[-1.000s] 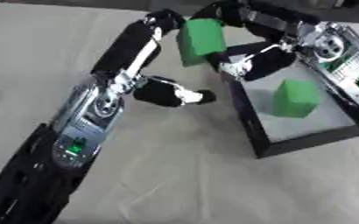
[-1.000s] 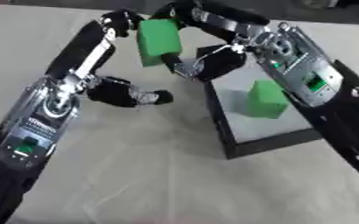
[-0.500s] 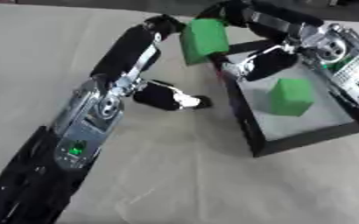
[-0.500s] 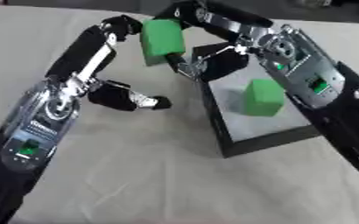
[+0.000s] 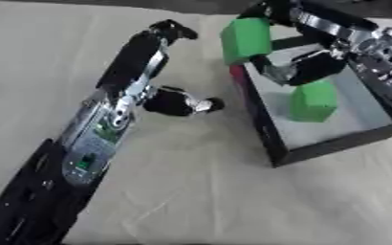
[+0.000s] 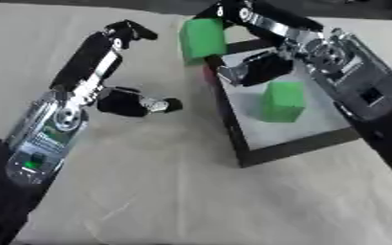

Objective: Pick up the objects with one hand, pass them to the other hand, and then place them into the box on the other side of the table.

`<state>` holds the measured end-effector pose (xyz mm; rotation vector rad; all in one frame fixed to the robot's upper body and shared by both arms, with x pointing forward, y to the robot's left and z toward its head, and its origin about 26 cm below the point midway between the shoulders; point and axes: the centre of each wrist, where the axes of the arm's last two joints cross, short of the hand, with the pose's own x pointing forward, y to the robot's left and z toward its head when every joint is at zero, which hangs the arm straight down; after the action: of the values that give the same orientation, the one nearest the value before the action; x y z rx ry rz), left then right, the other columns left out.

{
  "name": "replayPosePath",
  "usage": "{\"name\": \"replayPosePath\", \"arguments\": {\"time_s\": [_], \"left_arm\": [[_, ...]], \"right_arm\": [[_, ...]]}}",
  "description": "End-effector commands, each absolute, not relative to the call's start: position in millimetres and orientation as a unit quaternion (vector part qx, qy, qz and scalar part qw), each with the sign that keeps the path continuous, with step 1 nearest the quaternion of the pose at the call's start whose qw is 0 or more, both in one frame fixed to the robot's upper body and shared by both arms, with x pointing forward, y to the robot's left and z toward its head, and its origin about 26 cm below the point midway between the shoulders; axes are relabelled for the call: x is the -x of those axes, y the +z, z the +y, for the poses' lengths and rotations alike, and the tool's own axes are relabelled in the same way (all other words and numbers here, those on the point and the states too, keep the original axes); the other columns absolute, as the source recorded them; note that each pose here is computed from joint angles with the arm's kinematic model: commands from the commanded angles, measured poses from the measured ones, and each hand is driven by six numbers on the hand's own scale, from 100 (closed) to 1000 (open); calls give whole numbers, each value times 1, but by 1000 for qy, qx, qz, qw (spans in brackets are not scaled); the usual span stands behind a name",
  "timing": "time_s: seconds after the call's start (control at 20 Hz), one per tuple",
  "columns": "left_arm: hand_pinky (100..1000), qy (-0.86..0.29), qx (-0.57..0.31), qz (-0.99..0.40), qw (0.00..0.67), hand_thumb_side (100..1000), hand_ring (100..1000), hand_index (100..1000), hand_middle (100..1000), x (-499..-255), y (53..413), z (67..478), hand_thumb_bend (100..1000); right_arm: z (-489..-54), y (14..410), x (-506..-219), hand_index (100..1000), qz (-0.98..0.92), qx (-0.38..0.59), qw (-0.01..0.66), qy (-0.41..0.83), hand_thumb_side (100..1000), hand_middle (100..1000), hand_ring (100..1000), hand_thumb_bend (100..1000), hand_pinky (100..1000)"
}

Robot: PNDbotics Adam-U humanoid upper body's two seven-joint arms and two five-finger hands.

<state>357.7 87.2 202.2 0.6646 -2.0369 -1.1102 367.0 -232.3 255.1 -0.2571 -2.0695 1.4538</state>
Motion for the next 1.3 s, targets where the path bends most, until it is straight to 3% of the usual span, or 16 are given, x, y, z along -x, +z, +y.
{"name": "replayPosePath", "arguments": {"time_s": [0.05,1.05,1.3], "left_arm": [[783,-421,-268,-791,355,415,813,814,758,-359,208,94,833],[792,-418,-268,-788,364,418,814,816,759,-358,202,101,841],[792,-418,-267,-788,364,418,814,817,759,-358,202,101,842]], "right_arm": [[-250,264,-367,652,-777,135,295,539,205,841,783,100,867],[-316,221,-382,685,-749,245,401,467,208,872,793,100,867],[-317,218,-383,800,-743,239,401,480,198,993,858,100,886]]}}
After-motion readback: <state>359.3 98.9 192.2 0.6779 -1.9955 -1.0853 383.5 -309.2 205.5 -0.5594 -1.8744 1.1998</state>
